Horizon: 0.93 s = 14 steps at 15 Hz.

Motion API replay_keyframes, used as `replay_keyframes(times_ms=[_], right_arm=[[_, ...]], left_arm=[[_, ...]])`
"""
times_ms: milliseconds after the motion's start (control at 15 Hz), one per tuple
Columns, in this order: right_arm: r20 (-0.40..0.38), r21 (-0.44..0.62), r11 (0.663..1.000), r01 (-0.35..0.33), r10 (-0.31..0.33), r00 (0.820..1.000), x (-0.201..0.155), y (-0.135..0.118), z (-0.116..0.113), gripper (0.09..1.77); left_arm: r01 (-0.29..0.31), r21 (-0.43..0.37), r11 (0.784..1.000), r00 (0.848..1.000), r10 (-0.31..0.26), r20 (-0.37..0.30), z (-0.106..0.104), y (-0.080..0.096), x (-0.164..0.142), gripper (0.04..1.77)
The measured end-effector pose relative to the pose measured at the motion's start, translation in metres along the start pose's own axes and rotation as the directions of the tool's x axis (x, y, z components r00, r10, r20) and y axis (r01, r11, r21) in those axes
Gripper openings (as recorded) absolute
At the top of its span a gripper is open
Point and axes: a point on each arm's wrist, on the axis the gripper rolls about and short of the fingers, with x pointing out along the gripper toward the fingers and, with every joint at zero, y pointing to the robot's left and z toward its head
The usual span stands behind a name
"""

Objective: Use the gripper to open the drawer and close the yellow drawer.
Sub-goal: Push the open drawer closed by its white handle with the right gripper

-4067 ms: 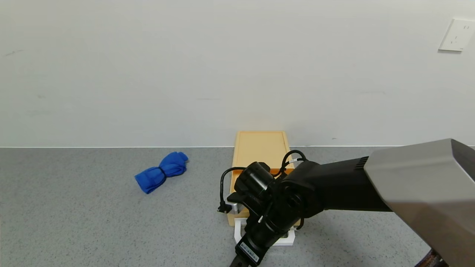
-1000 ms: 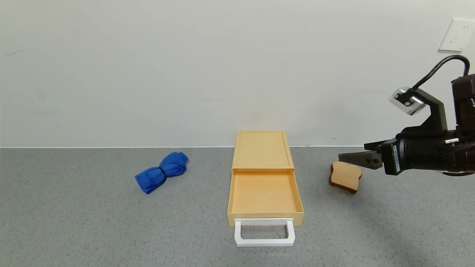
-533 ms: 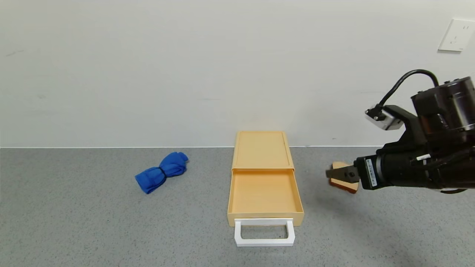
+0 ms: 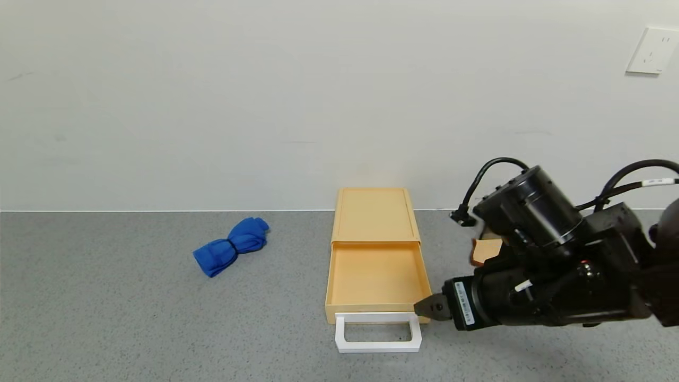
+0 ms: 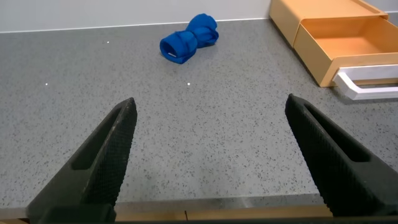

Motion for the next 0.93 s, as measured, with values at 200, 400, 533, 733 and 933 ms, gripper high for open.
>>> replay_keyframes(times_ms=[200, 400, 533, 733, 933], right_arm=[[-0.067, 0.006, 0.999, 0.031, -0.031, 0.997, 0.024, 0.013, -0.012, 1.71], [-0.123, 0.020, 0.998, 0.067, -0.064, 0.990, 0.046, 0.014, -0.016, 1.71], [-0.154, 0.032, 0.995, 0.091, -0.085, 0.984, 0.060, 0.014, -0.018, 1.71], [-0.190, 0.034, 0.993, 0.115, -0.106, 0.976, 0.080, 0.016, -0.021, 1.71], [-0.186, 0.063, 0.988, 0.140, -0.126, 0.974, 0.096, 0.020, -0.015, 1.71]], left_arm=[[0.000, 0.001, 1.000, 1.000, 0.000, 0.000, 0.000, 0.000, 0.000, 1.72], [0.000, 0.003, 1.000, 1.000, 0.000, -0.001, 0.000, 0.000, 0.000, 1.72], [0.000, 0.003, 1.000, 1.000, 0.000, -0.001, 0.000, 0.000, 0.000, 1.72], [0.000, 0.003, 1.000, 1.000, 0.000, -0.001, 0.000, 0.000, 0.000, 1.72], [-0.001, 0.001, 1.000, 1.000, 0.001, -0.001, 0.000, 0.000, 0.000, 1.72]])
